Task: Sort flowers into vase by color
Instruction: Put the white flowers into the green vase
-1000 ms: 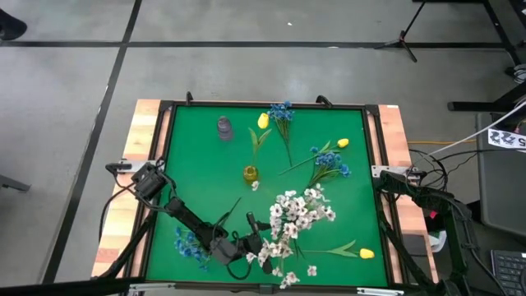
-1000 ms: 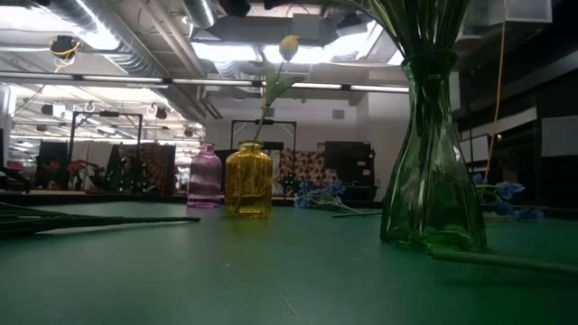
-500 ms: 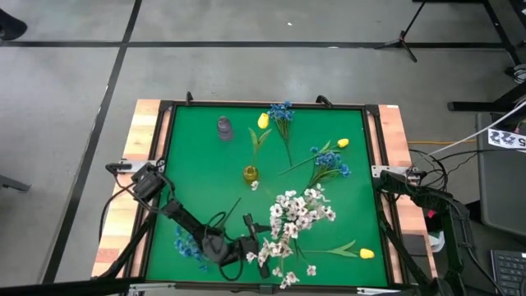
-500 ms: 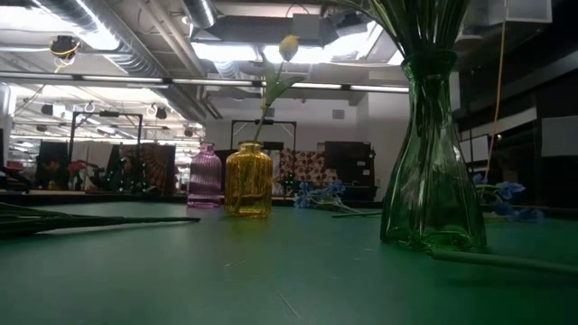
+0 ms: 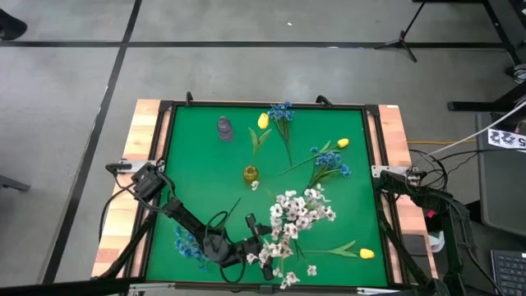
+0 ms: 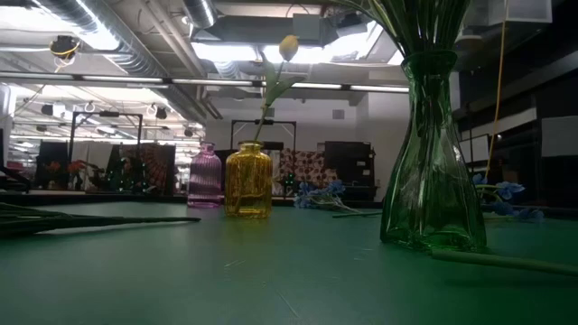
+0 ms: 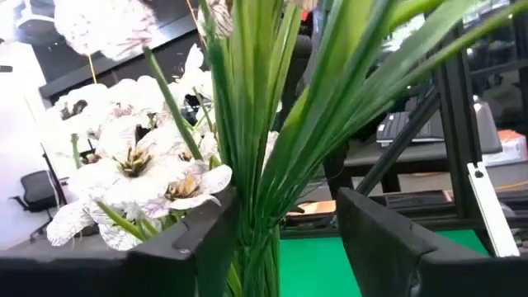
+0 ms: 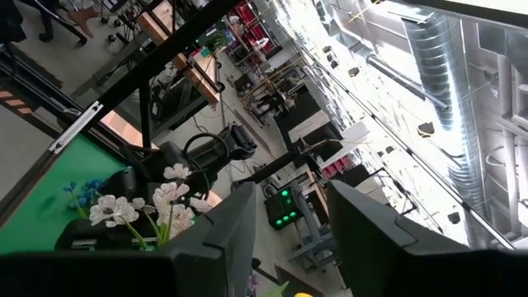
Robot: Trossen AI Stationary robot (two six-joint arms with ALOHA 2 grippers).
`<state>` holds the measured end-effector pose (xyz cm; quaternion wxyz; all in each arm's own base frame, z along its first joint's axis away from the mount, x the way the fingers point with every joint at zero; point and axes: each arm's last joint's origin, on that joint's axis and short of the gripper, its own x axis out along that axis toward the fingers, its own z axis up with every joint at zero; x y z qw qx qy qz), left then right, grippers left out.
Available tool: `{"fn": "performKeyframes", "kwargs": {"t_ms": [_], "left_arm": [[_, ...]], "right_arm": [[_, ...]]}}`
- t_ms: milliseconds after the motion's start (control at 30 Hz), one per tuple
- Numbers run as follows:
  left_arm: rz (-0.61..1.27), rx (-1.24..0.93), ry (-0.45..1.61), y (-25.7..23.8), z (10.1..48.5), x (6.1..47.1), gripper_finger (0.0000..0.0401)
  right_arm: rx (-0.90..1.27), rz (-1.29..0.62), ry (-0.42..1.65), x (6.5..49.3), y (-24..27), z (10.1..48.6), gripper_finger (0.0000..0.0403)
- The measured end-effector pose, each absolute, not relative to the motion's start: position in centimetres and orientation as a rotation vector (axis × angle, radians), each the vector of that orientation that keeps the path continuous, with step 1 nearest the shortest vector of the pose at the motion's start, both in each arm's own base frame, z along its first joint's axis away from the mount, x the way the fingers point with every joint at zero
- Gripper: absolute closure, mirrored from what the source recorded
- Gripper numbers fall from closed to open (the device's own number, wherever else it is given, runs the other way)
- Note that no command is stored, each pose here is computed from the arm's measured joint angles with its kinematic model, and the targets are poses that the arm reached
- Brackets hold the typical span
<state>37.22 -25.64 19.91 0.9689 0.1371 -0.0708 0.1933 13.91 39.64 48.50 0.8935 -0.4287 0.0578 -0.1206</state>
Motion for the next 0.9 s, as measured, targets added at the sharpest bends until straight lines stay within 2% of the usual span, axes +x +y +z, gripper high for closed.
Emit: {"fn": "performKeyframes", "kwargs": {"t_ms": [333,500,667,900], "left_arm": [[0.393,0.281,-0.139,-25.46,19.86,37.38,0.0322],[0.392,0.285,-0.139,-25.46,19.87,37.38,0.0369],[0.393,0.292,-0.135,-25.45,19.83,37.4,0.0396],[0.413,0.253,-0.109,-24.82,19.43,37.94,0.0397]], "right_arm": [[-0.884,-0.25,0.119,13.91,39.63,48.5,0.0251],[-0.884,-0.251,0.119,13.91,39.63,48.5,0.0251],[-0.882,-0.25,0.119,13.91,39.64,48.5,0.0251],[-0.865,-0.251,0.117,13.91,39.64,48.5,0.0251]]}}
